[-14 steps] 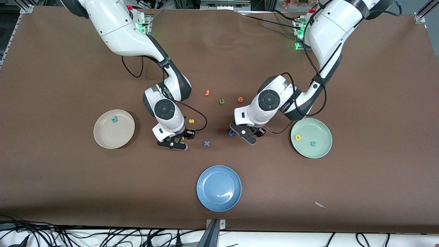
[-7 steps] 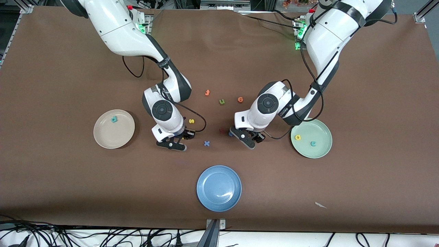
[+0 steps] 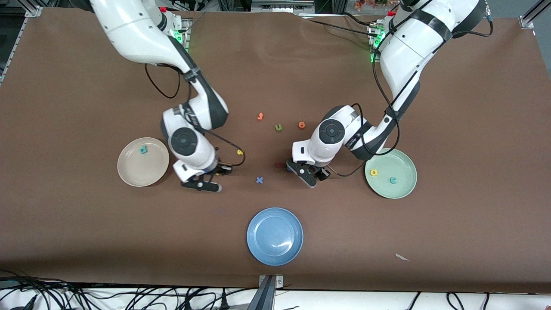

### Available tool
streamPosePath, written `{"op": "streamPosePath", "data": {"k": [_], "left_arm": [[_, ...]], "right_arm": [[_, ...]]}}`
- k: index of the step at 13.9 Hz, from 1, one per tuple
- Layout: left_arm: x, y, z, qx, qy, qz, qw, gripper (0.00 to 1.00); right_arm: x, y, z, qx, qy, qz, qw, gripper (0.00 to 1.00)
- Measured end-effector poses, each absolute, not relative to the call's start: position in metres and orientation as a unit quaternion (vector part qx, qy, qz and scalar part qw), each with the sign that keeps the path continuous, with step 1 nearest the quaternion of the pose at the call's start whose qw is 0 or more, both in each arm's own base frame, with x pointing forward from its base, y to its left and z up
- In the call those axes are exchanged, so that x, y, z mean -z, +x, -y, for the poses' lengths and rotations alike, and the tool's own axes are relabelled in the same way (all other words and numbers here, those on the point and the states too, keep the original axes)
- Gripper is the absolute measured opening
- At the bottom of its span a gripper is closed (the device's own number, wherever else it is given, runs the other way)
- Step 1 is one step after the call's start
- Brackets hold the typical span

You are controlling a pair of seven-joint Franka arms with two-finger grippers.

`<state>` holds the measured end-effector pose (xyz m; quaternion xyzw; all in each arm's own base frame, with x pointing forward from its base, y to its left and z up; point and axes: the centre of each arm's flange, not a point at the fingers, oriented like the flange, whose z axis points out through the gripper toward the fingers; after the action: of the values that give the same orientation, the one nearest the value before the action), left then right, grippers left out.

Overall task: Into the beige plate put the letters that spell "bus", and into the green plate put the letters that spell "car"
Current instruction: 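Place yellow u on the beige plate while the left gripper grasps teal r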

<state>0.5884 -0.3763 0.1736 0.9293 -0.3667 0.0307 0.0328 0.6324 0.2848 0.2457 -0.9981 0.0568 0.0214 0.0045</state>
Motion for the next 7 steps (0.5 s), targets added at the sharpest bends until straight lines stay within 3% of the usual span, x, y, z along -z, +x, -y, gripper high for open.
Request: {"op": "streamPosePath", "data": {"k": [2,5,7], "left_arm": [[-0.173,0.589,0.377,-0.036,0.929,0.366,0.035,0.6],[-0.175,0.592,0.377,-0.04,0.929,0.365,0.036,0.3],[-0.175,0.593,0.376,-0.041,0.929,0.365,0.036,0.3]], "right_arm": [[-0.264,0.635,-0.229,-0.034,-0.999,-0.035,0.0,0.29],[-0.258,0.619,-0.148,-0.064,-0.998,-0.01,-0.005,0.29],[-0.251,0.609,-0.102,-0.078,-0.997,-0.008,-0.005,0.29]]}}
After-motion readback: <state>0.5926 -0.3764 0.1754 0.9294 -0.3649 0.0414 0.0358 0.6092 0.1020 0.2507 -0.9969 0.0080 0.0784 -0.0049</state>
